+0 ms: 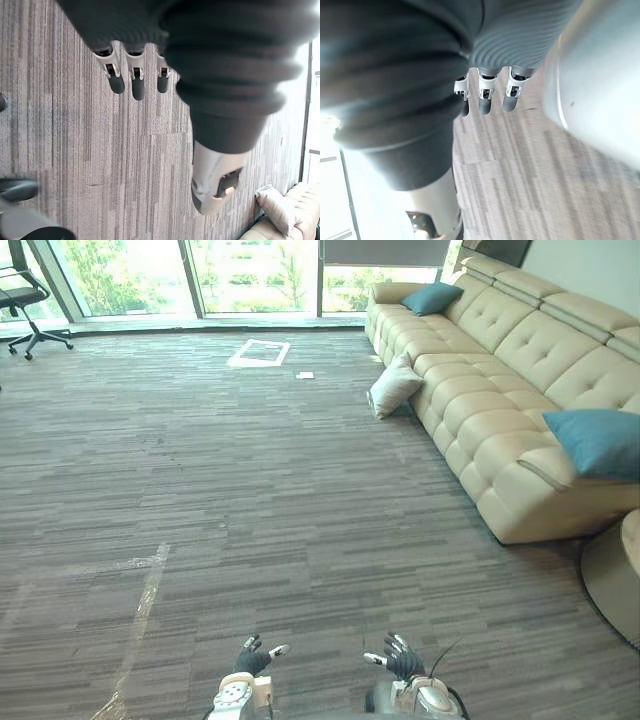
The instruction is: Pick up cushions and gather them together orderly.
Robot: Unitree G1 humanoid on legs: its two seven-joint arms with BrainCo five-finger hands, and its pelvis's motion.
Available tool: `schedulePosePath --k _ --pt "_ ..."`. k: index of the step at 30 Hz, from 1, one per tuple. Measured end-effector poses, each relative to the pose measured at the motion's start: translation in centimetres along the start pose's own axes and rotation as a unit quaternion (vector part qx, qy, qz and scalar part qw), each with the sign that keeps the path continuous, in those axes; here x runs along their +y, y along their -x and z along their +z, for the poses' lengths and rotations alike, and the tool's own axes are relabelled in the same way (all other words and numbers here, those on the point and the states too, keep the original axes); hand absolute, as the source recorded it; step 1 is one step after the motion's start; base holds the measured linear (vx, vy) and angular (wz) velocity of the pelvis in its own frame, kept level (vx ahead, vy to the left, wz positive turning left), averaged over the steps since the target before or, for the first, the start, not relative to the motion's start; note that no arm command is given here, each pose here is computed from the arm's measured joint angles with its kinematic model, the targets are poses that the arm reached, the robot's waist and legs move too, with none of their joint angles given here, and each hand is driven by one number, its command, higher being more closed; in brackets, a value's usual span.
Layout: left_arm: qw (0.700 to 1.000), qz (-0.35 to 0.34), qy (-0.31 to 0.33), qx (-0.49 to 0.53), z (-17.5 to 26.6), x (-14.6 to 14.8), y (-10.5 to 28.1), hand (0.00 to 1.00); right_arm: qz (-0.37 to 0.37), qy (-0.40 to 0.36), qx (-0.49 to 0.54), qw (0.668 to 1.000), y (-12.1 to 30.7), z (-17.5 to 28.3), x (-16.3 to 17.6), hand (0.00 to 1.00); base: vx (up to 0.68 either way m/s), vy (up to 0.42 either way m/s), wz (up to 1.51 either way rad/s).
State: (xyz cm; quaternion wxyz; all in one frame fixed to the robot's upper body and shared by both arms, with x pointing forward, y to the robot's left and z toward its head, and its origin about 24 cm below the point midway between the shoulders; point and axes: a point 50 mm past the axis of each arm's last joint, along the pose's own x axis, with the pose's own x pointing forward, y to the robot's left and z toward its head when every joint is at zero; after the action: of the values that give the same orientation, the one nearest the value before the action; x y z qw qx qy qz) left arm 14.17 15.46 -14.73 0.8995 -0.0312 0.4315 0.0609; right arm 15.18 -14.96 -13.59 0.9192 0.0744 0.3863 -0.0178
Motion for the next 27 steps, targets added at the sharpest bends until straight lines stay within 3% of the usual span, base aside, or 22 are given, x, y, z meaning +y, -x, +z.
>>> schedulePosePath --k 7,14,24,27 --pt "1.000 -0.008 0.011 0.022 -1.4 -0.9 0.5 0.00 -0.009 0.016 -0.005 1.000 -0.2 0.7 -1.1 0.00 0.60 -0.198 0.29" --pt "0.999 0.028 0.031 -0.021 0.2 1.3 0.3 0.00 0.017 0.017 0.012 1.000 -0.3 0.0 1.0 0.00 0.56 -0.069 -0.44" --pt "0.998 0.050 0.010 -0.032 0.6 3.3 0.4 0.00 0.005 0.010 0.044 0.999 0.4 -1.9 0.8 0.00 0.70 0.249 -0.43" --pt "0.999 0.034 -0.007 -0.010 0.0 2.5 0.3 0.00 -0.002 0.010 0.051 0.999 0.8 -2.5 0.2 0.00 0.67 0.252 0.00"
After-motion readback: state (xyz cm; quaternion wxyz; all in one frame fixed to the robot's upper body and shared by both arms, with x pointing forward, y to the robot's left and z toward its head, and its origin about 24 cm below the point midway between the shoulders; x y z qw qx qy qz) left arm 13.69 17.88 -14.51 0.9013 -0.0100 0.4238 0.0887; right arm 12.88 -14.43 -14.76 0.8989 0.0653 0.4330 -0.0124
